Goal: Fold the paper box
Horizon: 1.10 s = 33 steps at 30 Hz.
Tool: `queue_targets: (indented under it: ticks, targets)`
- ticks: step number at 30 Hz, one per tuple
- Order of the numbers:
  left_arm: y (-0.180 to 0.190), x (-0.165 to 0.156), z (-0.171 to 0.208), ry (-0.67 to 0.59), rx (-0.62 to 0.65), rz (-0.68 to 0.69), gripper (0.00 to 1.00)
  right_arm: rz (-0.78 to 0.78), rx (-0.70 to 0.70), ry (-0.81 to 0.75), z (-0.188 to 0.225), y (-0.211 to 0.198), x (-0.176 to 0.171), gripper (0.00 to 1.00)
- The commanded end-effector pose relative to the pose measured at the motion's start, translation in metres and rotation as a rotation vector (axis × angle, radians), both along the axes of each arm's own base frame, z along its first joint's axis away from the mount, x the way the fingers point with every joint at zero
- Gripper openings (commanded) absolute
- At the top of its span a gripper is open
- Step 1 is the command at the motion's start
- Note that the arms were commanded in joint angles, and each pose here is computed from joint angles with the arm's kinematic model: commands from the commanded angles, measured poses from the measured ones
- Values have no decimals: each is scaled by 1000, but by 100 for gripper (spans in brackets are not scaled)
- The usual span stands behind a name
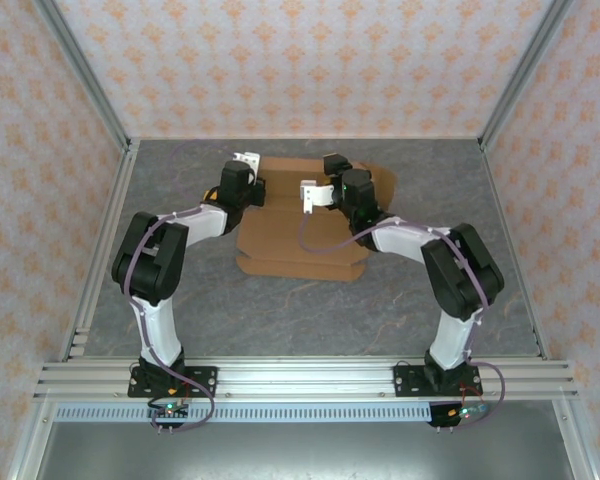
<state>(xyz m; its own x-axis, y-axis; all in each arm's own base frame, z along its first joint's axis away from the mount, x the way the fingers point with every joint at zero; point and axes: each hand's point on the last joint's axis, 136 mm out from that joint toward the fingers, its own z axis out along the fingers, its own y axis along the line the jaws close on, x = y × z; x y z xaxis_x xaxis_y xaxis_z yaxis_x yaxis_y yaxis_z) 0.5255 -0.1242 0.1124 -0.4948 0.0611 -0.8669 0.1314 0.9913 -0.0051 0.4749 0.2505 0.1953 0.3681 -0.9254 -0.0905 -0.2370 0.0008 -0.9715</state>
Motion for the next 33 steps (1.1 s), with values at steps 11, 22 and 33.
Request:
queue_targets:
  ticks: [11, 22, 33]
  targets:
    - [20, -8, 14, 31, -1, 98, 0, -195, 683, 351, 64, -33, -84, 79]
    - [21, -10, 10, 42, -5, 99, 0, -681, 1391, 775, 75, -83, -56, 81]
    - [21, -10, 11, 34, -6, 100, 0, -927, 1525, 945, 51, -80, -9, 81]
